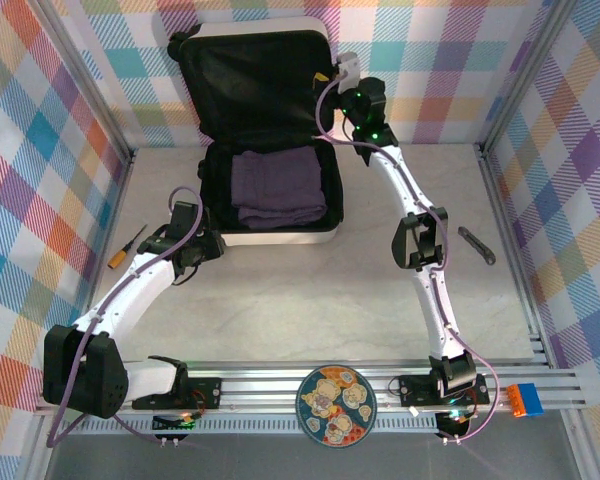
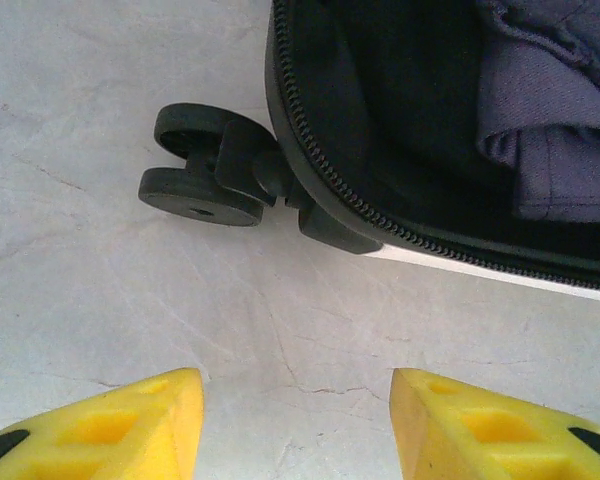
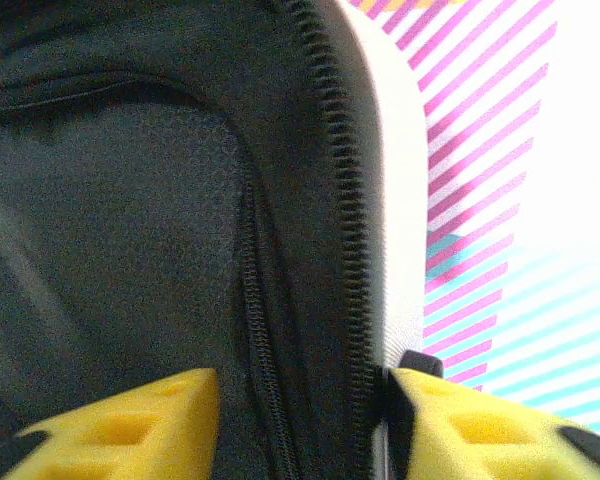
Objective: Pack the luggage
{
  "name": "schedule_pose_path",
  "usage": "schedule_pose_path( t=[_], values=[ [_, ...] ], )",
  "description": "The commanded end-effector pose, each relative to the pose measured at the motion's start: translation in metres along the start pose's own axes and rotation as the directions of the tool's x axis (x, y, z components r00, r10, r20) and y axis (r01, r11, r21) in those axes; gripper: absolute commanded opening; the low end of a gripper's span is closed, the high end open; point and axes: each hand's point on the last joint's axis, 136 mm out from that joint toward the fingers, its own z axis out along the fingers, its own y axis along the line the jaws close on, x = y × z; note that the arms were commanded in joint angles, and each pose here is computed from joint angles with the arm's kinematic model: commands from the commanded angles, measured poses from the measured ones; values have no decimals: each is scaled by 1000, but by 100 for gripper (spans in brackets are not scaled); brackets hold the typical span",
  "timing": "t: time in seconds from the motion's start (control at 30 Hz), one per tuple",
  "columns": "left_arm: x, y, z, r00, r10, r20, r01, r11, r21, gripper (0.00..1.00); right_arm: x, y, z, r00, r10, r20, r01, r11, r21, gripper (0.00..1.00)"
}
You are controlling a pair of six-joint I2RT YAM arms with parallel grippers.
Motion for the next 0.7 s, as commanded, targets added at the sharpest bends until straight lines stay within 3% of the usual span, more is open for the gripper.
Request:
schedule_pose_path(
  t=[0.0, 0.17, 0.4, 0.67],
  values=[
    [-6, 1, -4, 999, -23, 25, 23, 1000, 11, 52, -33, 7, -3, 995, -22, 93, 25, 999, -36, 40],
    [-6, 2, -4, 999, -26, 27, 26, 1000, 8, 52, -37, 4, -4, 996, -39, 83, 41, 999, -17, 21],
    [-9, 4, -5, 999, -38, 36, 39, 999, -5, 52, -44, 5, -8, 996, -58, 63, 59, 998, -11, 3],
    [-17, 9, -12, 994, -70, 81, 72, 997, -21, 52, -60, 0, -18, 995, -41, 96, 44, 999, -31, 0]
  ],
)
